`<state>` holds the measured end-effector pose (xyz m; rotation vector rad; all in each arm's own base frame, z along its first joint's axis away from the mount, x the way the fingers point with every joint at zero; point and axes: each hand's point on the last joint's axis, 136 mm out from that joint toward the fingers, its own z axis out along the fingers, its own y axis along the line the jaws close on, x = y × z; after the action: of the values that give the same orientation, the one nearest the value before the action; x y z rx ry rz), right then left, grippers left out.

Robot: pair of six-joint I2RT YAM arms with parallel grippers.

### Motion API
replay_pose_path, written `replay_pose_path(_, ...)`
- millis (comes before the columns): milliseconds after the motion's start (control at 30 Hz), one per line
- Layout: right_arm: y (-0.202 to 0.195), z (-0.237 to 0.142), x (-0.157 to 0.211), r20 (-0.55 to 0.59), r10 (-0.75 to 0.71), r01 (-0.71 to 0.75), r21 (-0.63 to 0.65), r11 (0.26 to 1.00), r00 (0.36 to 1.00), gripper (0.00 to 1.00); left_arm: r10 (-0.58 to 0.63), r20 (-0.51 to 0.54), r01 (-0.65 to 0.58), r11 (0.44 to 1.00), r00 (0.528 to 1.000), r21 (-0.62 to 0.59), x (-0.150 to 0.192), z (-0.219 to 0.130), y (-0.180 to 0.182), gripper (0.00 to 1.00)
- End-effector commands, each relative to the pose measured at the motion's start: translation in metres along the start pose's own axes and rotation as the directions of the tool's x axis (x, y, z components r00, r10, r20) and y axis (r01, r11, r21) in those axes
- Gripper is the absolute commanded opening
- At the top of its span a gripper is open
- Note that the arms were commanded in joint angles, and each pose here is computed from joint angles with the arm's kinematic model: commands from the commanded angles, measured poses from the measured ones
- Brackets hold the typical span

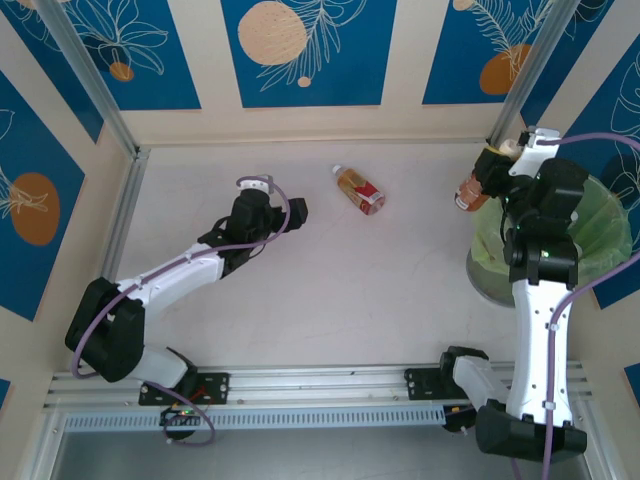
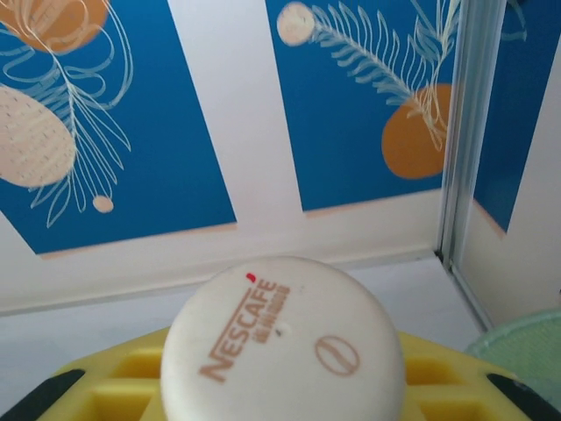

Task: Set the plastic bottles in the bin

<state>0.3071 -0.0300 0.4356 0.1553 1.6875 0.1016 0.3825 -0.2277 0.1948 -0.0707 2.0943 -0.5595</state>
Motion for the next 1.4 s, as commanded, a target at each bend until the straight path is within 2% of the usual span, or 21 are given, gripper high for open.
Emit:
replay_pose_path(0,-0.019,-0.017,-0.031,0.106,-0.083,0.068,0.131,0.989,0.991,0.00,0.003,0.006,-0.003,1.000,1.000,-0.012,-0.005,0.004,0.001,1.00)
replay_pose_path(100,-0.060,-0.022,-0.033,0.080,-0.167,0.128,0.360,0.924,0.983,0.00,0.000,-0.007,-0.001,1.000,1.000,-0.007,-0.002,0.007,0.000,1.00)
replay_pose_path(133,-0.069,-0.022,-0.030,0.055,-0.190,0.153,0.400,0.904,0.980,0.00,0.000,-0.009,0.000,1.000,1.000,-0.008,-0.002,0.008,0.000,1.00)
replay_pose_path(200,-0.083,-0.016,-0.016,-0.023,-0.220,0.207,0.446,0.871,0.975,0.00,-0.001,-0.013,0.000,1.000,1.000,-0.008,-0.001,0.010,-0.001,1.00)
replay_pose_path(367,-0.096,-0.003,0.022,-0.132,-0.170,0.212,0.470,0.857,0.977,0.00,-0.010,-0.028,0.010,1.000,1.000,0.003,0.001,0.016,-0.004,1.00)
replay_pose_path(533,-0.068,0.011,0.056,-0.207,-0.071,0.131,0.293,0.947,0.976,0.00,-0.010,-0.043,0.010,1.000,0.999,0.003,0.003,0.019,-0.005,1.00)
replay_pose_path(733,-0.031,0.012,0.053,-0.196,-0.030,0.052,0.108,0.993,0.980,0.00,-0.022,-0.057,0.021,1.000,0.998,-0.008,0.009,0.023,-0.001,1.00)
replay_pose_path(967,-0.030,0.007,0.042,-0.164,-0.017,0.037,0.118,0.992,0.986,0.00,-0.024,-0.063,0.023,1.000,0.998,-0.014,0.013,0.024,0.001,1.00)
replay_pose_path(1033,-0.041,0.005,0.034,-0.130,-0.046,0.069,0.180,0.981,0.990,0.00,-0.021,-0.062,0.020,1.000,0.998,-0.018,0.012,0.025,0.001,1.00)
replay_pose_path(1100,-0.062,0.000,0.018,-0.078,-0.100,0.120,0.305,0.945,0.992,0.00,-0.017,-0.059,0.016,1.000,0.998,-0.018,0.011,0.025,0.000,1.00)
replay_pose_path(1233,-0.109,-0.008,-0.012,-0.051,-0.262,0.244,0.565,0.788,0.964,0.00,-0.012,-0.064,0.011,1.000,0.998,-0.011,0.009,0.027,-0.002,1.00)
replay_pose_path(1267,-0.119,-0.009,-0.014,-0.061,-0.275,0.255,0.605,0.754,0.960,0.00,-0.012,-0.066,0.011,1.000,0.998,-0.007,0.008,0.028,-0.004,1.00)
replay_pose_path(1367,-0.140,-0.009,-0.010,-0.071,-0.256,0.239,0.654,0.718,0.964,0.00,-0.016,-0.074,0.017,1.000,0.997,0.007,0.007,0.030,-0.009,1.00)
